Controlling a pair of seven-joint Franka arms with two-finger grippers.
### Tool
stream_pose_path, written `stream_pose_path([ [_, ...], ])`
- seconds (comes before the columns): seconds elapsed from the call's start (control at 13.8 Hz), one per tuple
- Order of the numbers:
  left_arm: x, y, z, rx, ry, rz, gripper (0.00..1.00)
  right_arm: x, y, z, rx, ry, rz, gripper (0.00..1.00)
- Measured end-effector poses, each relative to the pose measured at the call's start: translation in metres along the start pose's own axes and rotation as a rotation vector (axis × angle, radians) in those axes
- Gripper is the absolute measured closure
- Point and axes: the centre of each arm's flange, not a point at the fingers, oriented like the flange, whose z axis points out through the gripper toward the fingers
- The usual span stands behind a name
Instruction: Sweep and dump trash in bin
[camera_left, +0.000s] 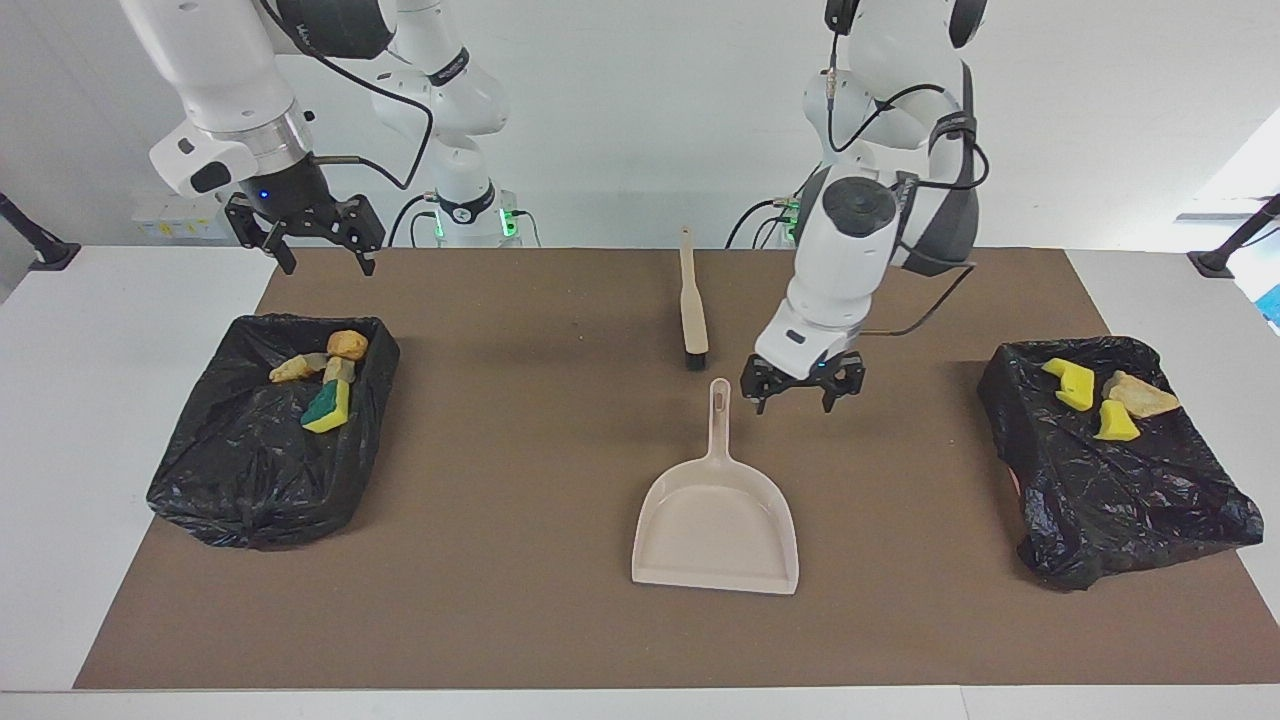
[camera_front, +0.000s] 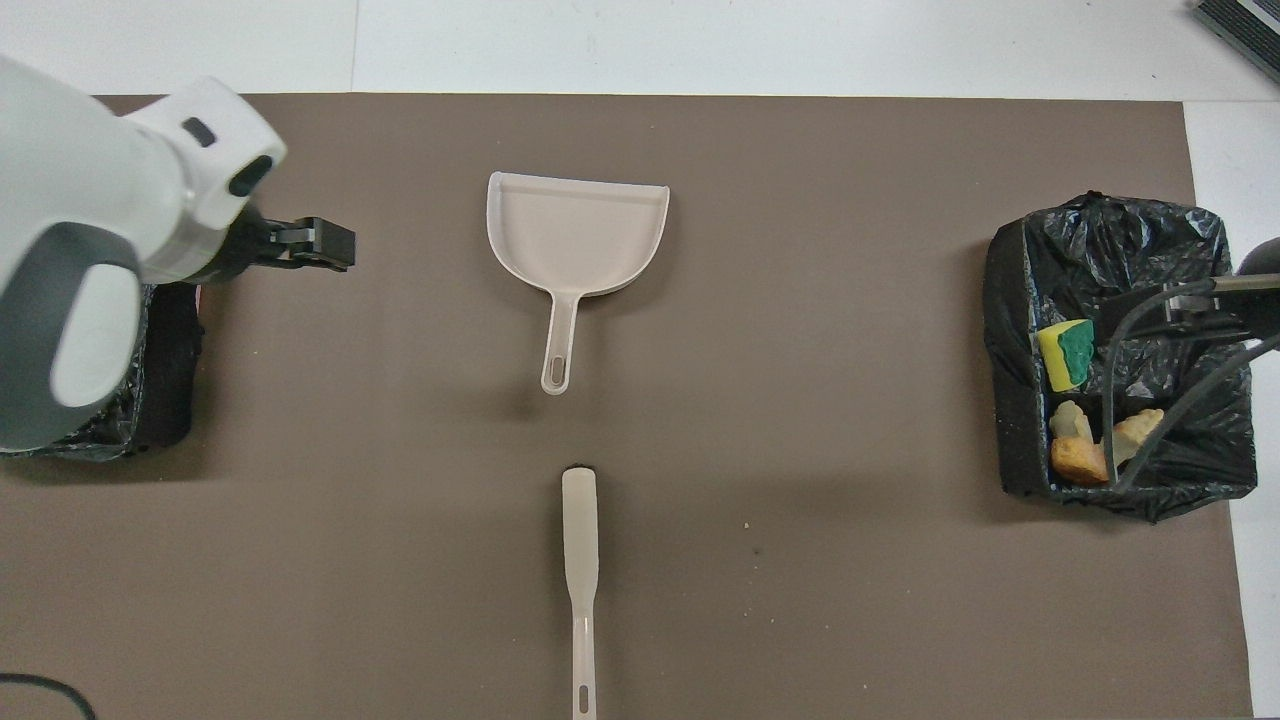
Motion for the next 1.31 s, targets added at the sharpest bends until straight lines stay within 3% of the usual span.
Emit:
stream_pose_path([
  [0.15,-0.011,-0.037,-0.043,-0.003,0.032,0.000,0.00,0.000,0.000,0.000,0.000,0.000,0.000,0.00],
  [0.36,-0.027,-0.079,-0.094,0.005,-0.008,0.049,0.00,0.000,0.000,0.000,0.000,0.000,0.000,0.00],
  [0.51,-0.023,-0.091,-0.115,0.012,0.001,0.060,0.00,0.000,0.000,0.000,0.000,0.000,0.000,0.00],
  [0.8,-0.008,-0.100,-0.114,-0.015,-0.028,0.068,0.00,0.000,0.000,0.000,0.000,0.000,0.000,0.00],
  [1.31,-0.041,-0.104,-0.111,-0.036,-0.094,0.076,0.00,0.000,0.000,0.000,0.000,0.000,0.000,0.00],
])
